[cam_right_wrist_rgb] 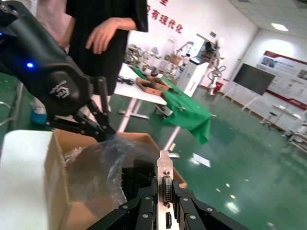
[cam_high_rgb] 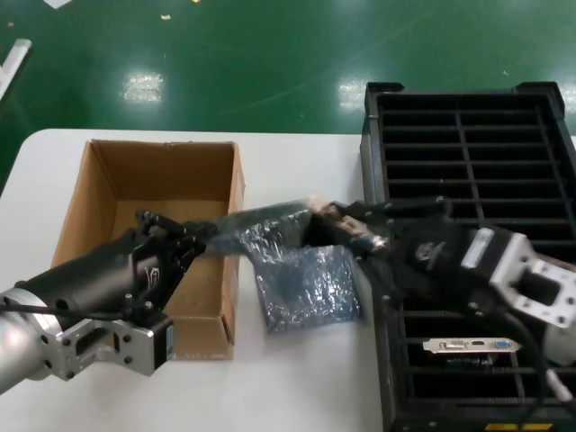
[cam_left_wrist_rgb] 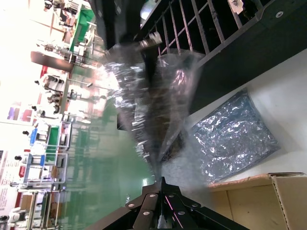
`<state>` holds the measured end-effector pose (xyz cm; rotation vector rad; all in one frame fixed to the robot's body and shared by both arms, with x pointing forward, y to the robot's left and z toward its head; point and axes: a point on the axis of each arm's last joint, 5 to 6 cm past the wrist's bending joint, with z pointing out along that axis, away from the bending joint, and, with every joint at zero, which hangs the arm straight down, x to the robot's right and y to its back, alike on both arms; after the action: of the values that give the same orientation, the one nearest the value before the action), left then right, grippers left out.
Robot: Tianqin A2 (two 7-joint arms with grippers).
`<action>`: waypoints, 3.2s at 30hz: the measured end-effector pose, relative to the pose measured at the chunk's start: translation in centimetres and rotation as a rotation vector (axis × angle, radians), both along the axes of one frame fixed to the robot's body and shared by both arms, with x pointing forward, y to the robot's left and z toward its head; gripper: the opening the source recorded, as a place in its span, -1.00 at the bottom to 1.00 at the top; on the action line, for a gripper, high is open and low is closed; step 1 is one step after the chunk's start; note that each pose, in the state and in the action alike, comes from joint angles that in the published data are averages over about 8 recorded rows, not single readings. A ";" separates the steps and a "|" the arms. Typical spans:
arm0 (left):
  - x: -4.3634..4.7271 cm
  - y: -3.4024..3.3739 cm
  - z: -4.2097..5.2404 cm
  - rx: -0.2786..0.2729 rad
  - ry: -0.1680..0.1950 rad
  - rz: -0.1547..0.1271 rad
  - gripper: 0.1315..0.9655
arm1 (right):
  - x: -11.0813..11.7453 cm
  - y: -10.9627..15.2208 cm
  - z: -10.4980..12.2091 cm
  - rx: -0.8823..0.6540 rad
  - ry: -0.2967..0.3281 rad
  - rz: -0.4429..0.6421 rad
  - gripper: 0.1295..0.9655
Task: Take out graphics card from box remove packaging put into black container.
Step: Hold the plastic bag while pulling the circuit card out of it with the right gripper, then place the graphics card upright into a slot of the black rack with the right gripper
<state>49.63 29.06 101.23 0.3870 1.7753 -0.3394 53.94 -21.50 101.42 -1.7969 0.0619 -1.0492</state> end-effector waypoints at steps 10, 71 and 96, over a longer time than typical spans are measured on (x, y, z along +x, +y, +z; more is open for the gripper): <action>0.00 0.00 0.00 0.000 0.000 0.000 -0.98 | -3.0 -3.8 2.2 0.014 -0.008 -0.090 -0.87; 0.00 0.00 0.00 0.000 0.000 0.000 -0.98 | -2.8 -4.9 8.8 -0.686 -0.017 -0.148 -0.87; 0.00 0.00 0.00 0.000 0.000 0.000 -0.98 | -2.9 -3.8 9.4 -0.828 -0.047 -0.040 -0.87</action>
<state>49.63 29.06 101.23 0.3870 1.7753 -0.3394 51.08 -25.27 110.84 -2.5052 -0.4250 -1.2465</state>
